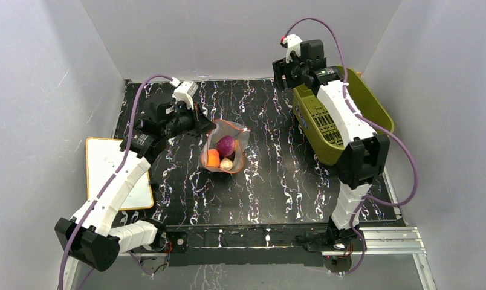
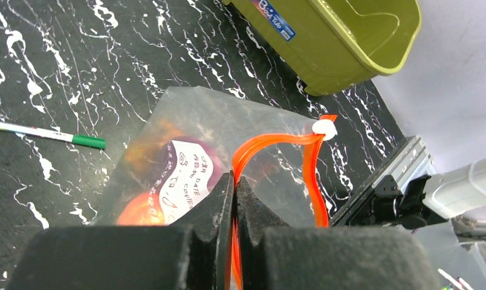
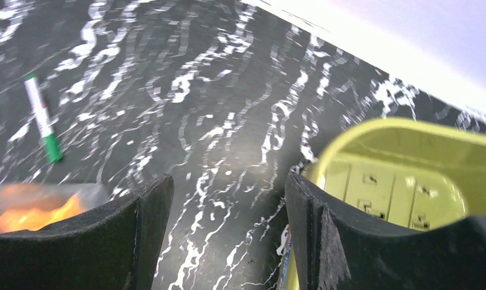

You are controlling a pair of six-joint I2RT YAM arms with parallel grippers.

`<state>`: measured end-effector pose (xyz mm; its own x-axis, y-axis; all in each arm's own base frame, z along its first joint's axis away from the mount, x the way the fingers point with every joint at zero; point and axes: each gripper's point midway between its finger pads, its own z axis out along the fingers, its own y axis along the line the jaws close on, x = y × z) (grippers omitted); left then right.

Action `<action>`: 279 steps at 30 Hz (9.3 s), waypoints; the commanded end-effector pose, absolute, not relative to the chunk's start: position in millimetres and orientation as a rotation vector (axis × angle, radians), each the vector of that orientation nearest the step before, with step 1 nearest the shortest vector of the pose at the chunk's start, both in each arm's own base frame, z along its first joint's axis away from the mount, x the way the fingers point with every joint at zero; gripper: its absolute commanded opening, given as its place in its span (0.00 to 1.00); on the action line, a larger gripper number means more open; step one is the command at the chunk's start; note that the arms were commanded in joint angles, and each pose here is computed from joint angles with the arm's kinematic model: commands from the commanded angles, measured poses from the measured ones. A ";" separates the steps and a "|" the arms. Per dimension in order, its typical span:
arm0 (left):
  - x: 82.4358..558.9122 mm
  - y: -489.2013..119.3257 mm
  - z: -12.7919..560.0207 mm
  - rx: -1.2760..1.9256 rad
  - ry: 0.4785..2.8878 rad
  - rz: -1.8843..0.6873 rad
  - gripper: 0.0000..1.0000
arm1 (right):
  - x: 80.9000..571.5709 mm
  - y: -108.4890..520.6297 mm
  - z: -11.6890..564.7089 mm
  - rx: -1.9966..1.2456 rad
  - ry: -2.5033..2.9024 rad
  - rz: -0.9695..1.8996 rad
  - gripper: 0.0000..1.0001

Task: Place the food in the zip-top bag and seal the zipper
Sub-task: Adjust the bin at the center of the board, then zip the zipper food storage bag at the center of the board.

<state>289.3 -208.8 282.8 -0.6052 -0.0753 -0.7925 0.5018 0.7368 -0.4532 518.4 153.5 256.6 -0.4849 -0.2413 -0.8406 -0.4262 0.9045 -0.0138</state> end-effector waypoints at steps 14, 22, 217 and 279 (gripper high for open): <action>274.4 -208.7 302.4 0.419 1.960 -0.868 0.00 | 290.2 260.0 289.1 -1.348 1.467 0.811 0.71; 272.3 -214.9 305.1 0.421 1.944 -0.921 0.00 | 255.8 286.7 297.5 -1.313 1.337 0.829 0.59; 205.1 -273.9 314.4 1.229 1.422 -1.121 0.00 | 235.4 325.7 295.4 -1.444 1.305 0.945 0.00; 197.2 -270.9 313.6 1.202 1.465 -1.158 0.00 | 219.6 312.5 313.0 -1.451 1.295 1.022 0.31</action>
<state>201.5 -269.0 299.5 -0.1665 0.1910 -0.9674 0.9809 0.1319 -0.1428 220.1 304.5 301.8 0.0609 -0.2455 -0.9675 -0.9981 -0.0161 -0.0588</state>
